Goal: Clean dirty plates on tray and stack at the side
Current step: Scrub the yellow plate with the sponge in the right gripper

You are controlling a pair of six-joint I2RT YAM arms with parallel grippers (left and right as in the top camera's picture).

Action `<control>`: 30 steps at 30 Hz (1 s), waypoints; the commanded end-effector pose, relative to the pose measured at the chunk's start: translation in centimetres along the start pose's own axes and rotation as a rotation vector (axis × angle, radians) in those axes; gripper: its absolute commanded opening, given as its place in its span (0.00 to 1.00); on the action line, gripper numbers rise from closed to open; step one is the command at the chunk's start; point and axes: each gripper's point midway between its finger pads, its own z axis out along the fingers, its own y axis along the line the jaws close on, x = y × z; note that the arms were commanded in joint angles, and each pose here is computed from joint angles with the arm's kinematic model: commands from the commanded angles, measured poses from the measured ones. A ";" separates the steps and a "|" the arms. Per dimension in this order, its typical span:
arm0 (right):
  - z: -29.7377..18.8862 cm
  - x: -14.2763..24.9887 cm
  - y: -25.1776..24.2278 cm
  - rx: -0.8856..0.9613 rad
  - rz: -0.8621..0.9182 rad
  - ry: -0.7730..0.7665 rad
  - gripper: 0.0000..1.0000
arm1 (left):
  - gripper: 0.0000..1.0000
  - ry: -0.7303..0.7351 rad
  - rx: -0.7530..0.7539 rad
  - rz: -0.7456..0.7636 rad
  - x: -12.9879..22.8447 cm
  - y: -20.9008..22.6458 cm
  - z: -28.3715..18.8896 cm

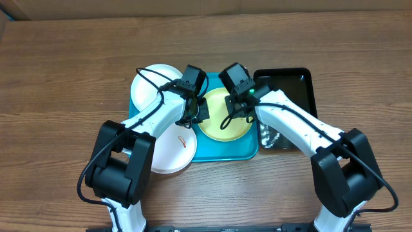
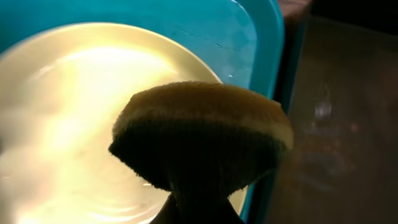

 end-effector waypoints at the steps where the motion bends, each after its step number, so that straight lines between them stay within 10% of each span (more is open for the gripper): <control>1: 0.3 -0.3 -1.2 0.051 0.030 -0.034 0.04 | 0.07 0.026 -0.052 -0.018 0.8 1.4 0.9; 30: 6.3 3.5 1.2 -0.048 0.022 0.033 0.04 | 0.06 0.030 -0.051 -0.017 0.9 1.4 0.9</control>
